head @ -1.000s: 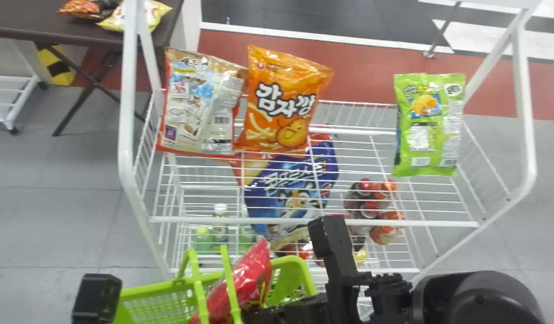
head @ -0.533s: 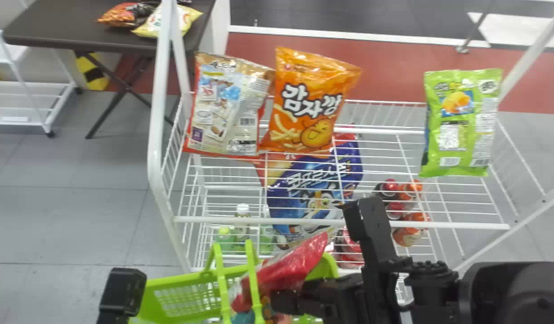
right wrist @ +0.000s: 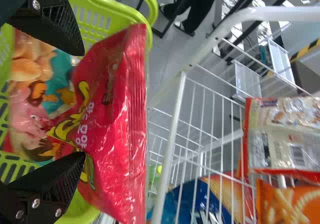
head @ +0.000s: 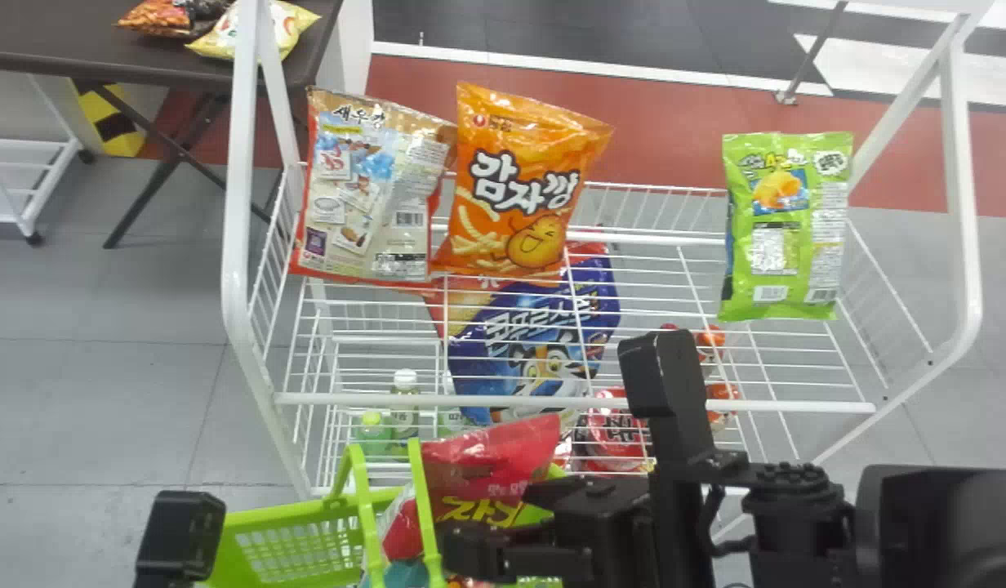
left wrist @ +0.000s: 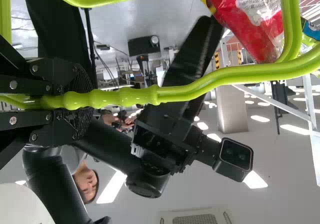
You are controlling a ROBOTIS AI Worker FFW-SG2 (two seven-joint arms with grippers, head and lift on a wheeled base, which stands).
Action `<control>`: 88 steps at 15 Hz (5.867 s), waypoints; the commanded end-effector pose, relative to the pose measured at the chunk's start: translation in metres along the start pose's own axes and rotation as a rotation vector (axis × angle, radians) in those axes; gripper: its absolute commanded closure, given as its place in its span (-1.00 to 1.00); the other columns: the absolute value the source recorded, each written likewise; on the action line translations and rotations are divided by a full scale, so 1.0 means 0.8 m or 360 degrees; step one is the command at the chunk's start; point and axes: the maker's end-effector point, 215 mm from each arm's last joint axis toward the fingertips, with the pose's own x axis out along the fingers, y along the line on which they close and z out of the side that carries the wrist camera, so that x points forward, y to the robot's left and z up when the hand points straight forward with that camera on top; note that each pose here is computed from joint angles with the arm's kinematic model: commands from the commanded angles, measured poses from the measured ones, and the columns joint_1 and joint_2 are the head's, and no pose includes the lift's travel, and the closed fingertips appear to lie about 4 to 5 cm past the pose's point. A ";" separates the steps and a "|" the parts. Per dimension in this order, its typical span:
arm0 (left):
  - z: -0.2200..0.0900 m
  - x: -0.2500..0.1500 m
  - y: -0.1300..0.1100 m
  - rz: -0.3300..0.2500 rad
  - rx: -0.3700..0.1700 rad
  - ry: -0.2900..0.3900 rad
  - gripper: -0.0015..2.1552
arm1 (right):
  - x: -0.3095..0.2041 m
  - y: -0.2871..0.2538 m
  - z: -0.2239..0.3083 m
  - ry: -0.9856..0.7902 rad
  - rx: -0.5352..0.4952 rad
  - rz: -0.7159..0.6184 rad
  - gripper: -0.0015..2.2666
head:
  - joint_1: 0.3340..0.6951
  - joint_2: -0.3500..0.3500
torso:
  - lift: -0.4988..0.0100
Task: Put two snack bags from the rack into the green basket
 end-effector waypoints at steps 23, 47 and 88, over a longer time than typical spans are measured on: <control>0.024 -0.003 0.026 0.0018 -0.0045 -0.0009 -0.01 | 0.014 -0.045 0.267 -0.1321 -0.0421 -0.0345 -0.90 | 1.00 -0.24 | 0.95; 0.036 -0.023 0.037 -0.0011 -0.0103 -0.0048 -0.01 | 0.206 -0.061 0.355 -0.0980 -0.0577 -0.0347 0.56 | 1.00 0.36 | 0.95; 0.017 -0.016 0.012 -0.0015 -0.0047 -0.0070 -0.01 | -0.088 0.028 -0.055 -0.0138 -0.0445 -0.0066 0.90 | 1.00 -0.69 | 0.95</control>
